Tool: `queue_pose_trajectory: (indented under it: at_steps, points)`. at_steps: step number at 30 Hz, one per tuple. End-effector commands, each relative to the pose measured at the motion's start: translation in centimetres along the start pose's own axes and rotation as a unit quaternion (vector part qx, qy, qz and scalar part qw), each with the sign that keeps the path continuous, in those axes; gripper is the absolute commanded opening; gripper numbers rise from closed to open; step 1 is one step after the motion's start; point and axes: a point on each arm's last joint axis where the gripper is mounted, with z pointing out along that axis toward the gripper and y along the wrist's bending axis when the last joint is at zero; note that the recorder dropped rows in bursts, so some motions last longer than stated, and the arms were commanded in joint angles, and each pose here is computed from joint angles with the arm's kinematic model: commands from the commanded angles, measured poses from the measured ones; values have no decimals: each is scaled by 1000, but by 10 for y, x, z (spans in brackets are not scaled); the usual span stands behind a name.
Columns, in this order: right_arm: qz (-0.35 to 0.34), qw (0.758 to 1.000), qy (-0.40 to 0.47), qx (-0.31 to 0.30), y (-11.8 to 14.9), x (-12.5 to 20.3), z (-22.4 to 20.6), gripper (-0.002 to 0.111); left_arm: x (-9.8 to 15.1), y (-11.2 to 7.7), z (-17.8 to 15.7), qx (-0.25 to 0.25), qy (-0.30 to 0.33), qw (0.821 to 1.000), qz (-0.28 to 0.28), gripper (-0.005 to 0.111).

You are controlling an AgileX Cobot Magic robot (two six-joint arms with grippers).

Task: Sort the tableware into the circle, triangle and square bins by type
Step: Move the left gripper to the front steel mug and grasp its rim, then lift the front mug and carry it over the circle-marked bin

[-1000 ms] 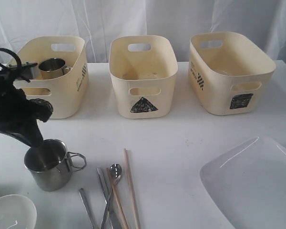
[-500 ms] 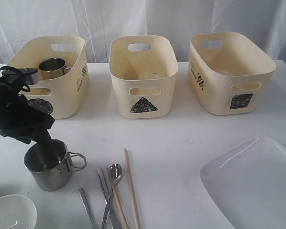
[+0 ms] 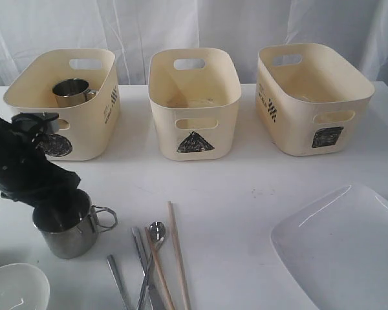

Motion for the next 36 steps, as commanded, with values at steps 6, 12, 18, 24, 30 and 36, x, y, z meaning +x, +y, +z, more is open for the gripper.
queue_pose_trajectory:
  at_steps: [6,12,18,24,30,36]
  points:
    - [1,1000,-9,2,0,-1,0,0,8,5,26,-1,31,999,-10,45]
    - [1,1000,-9,2,0,-1,0,0,6,3,-2,-27,0,999,31,0]
    - [1,1000,-9,2,0,-1,0,0,-5,-14,-92,-56,-89,992,65,0]
    - [1,1000,-9,2,0,-1,0,0,-20,-23,-191,-170,-367,904,142,0]
    - [1,1000,-9,2,0,-1,0,0,-58,-27,-212,-188,-622,743,158,0]
    - [1,1000,-9,2,0,-1,0,0,-100,-3,-135,-181,-599,770,126,0]
